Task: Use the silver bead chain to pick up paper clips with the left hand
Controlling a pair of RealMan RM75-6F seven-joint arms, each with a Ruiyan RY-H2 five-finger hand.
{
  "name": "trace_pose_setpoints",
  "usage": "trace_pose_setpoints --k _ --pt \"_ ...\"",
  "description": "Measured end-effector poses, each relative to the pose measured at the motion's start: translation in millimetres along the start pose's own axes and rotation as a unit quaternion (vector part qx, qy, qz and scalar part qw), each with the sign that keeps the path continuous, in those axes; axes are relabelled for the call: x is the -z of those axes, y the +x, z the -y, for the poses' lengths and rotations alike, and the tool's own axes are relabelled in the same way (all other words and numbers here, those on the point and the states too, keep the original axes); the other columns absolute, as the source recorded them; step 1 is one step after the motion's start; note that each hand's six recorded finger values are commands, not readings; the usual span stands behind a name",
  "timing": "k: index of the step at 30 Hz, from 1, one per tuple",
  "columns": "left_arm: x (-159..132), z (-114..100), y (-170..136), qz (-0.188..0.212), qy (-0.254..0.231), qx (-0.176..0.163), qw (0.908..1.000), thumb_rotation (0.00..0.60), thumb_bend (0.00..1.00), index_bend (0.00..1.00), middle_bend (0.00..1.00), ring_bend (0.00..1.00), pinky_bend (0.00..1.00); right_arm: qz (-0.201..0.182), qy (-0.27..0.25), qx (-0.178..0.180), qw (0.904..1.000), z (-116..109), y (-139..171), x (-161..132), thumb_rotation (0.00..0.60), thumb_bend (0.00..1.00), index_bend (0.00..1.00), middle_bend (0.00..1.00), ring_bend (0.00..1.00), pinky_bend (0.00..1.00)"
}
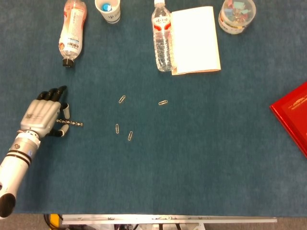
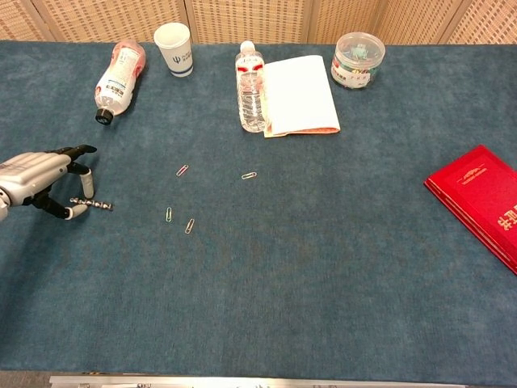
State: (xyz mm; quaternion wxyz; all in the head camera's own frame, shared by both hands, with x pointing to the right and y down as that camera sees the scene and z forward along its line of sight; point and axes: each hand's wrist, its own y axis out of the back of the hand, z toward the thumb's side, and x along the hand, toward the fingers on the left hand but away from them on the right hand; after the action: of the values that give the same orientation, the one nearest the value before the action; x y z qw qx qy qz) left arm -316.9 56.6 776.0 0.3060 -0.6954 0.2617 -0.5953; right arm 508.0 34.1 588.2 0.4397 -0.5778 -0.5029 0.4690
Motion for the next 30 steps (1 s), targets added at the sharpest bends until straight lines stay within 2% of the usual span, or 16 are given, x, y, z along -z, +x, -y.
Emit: trace_pose_setpoints --k 7,12,30 --pt "-1.7 0.9 -1.7 0.004 -0.002 -0.003 1.0000 0.600 0.33 0.46 0.00 0.00 0.09 0.000 0.000 0.000 1.0000 0.3 0.0 -0.4 0.600 0.17 0.39 0.32 0.26 0.38" --pt "0.5 2.4 0.3 0.002 0.000 -0.003 1.0000 0.600 0.39 0.46 0.00 0.00 0.09 0.000 0.000 0.001 1.0000 -0.3 0.1 -0.1 0.600 0.17 0.39 0.32 0.26 0.38" --pt "1.9 3.5 -0.9 0.001 -0.001 -0.004 1.0000 0.600 0.39 0.44 0.00 0.00 0.09 -0.001 0.000 0.001 1.0000 -0.5 -0.2 -0.5 0.600 0.17 0.39 0.32 0.26 0.38"
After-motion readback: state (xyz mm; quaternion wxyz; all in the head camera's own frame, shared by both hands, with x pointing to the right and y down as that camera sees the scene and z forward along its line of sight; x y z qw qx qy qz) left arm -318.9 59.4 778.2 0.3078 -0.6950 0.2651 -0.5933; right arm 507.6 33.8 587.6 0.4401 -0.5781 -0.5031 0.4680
